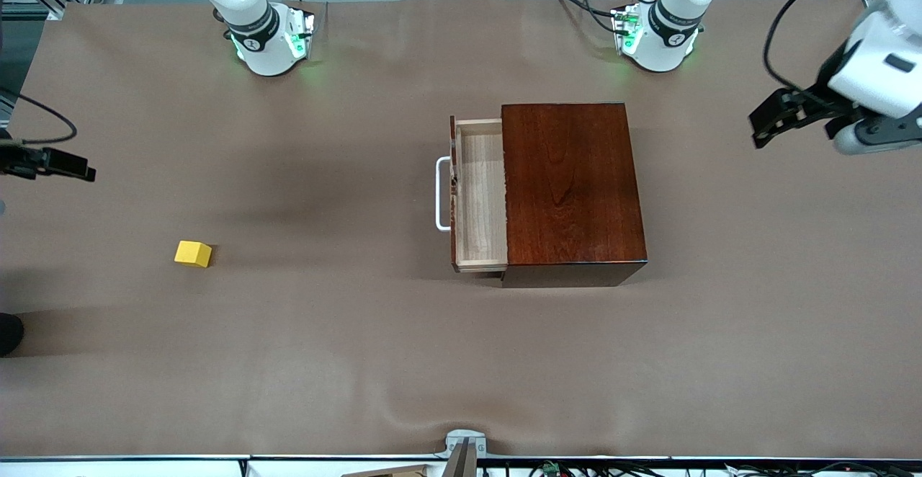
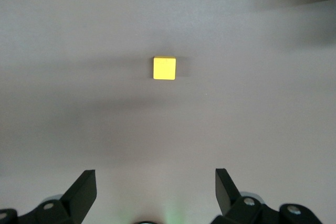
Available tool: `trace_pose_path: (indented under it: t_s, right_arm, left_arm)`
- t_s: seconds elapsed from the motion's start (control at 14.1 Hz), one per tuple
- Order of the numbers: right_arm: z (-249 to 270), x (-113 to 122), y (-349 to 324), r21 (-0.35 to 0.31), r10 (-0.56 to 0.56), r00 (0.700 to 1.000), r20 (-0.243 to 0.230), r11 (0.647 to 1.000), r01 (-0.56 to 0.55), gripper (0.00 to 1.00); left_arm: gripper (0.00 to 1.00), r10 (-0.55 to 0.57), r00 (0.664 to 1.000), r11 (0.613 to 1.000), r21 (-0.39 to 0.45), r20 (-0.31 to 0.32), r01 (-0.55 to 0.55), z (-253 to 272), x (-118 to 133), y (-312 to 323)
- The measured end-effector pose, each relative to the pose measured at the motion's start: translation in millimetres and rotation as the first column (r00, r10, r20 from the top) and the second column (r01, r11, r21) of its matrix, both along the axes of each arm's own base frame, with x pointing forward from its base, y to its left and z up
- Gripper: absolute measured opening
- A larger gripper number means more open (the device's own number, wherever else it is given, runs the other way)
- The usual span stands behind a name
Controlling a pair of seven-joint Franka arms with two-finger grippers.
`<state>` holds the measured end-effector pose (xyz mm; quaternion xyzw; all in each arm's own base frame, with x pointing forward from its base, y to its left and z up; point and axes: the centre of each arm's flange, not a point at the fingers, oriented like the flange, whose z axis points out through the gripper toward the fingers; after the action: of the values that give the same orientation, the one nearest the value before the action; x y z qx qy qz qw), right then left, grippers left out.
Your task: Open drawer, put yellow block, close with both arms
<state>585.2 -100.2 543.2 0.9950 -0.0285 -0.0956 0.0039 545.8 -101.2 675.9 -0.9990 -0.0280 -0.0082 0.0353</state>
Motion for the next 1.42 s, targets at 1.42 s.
trace_pose_path:
  t_s: [1.42]
  right_arm:
    - [-171,46,-32,0.051,-0.064,0.997,-0.041,0.997,0.066,1.0]
  left_arm:
    - [1.0,-0.135,0.99,0.991,-0.008,-0.034,0.134,-2,-30,31]
